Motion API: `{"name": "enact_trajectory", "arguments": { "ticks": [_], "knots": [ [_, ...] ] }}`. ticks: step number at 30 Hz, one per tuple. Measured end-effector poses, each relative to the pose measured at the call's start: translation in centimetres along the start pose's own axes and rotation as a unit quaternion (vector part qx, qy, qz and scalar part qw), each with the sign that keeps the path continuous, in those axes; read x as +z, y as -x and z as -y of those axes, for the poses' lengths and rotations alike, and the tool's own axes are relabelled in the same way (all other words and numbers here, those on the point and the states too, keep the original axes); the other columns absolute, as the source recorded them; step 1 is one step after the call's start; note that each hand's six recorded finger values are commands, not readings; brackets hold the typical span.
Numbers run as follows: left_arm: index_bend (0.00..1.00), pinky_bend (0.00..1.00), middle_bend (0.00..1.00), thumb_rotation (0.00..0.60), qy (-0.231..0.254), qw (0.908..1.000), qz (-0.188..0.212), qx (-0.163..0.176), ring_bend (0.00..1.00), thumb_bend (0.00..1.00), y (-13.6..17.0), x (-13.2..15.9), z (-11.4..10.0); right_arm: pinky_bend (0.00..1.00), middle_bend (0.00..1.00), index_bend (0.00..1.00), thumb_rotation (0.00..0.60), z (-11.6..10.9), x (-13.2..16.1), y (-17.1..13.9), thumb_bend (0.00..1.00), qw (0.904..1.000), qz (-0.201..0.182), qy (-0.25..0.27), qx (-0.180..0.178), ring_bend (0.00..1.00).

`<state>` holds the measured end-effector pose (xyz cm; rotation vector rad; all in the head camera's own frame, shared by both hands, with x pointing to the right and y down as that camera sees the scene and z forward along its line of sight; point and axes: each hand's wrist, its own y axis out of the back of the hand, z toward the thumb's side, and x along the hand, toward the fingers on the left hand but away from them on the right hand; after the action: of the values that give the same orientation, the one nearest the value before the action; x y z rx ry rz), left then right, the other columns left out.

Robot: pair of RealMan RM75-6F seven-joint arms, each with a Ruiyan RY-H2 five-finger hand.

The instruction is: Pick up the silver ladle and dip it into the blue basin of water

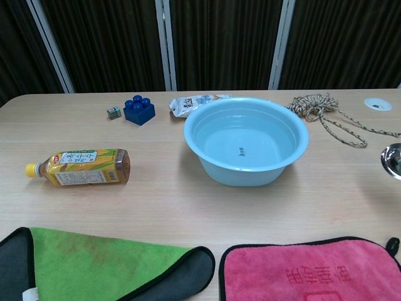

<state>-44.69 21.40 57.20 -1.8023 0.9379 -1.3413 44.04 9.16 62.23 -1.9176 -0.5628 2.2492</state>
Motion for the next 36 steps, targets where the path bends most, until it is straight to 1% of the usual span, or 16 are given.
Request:
{"name": "enact_trajectory", "arguments": {
  "ticks": [3,7,15,24,29,36],
  "knots": [
    [0.08,0.0,0.0,0.564,-0.001,1.0,-0.002,0.0,0.0,0.38,0.0,0.0,0.0,0.0,0.01,0.71,0.6,-1.1,0.2,-0.7,0.47,1.0,-0.002,0.007,0.002,0.0],
    [0.08,0.0,0.0,0.565,-0.002,1.0,-0.005,-0.001,0.0,0.38,-0.1,-0.1,0.1,0.0,0.01,0.71,0.6,-2.3,1.2,-1.4,0.48,1.0,-0.007,0.0,0.001,0.0],
    [0.08,0.0,0.0,0.566,-0.003,0.9999,-0.011,-0.002,0.0,0.38,-0.4,-0.4,0.2,0.0,0.01,0.71,0.6,-3.3,4.1,-2.2,0.48,0.9994,-0.019,-0.026,0.009,0.0],
    [0.08,0.0,0.0,0.563,0.005,0.9997,-0.023,0.003,0.0,0.38,-0.7,-1.1,-0.2,0.0,0.02,0.71,0.6,-3.7,8.5,-2.4,0.49,0.9977,-0.03,-0.057,0.023,0.0],
    [0.08,0.0,0.0,0.562,0.008,0.9996,-0.029,0.002,0.0,0.38,-0.9,-1.5,-0.3,0.0,0.02,0.71,0.6,-3.5,11.6,-1.7,0.49,0.9963,-0.034,-0.07,0.037,0.0],
    [0.08,0.0,0.0,0.565,0.012,0.9991,-0.041,0.005,0.0,0.38,-1.2,-2.2,-0.5,0.0,0.02,0.71,0.6,-3.7,15.8,-0.6,0.49,0.995,-0.042,-0.073,0.053,0.0]
  ]
}}
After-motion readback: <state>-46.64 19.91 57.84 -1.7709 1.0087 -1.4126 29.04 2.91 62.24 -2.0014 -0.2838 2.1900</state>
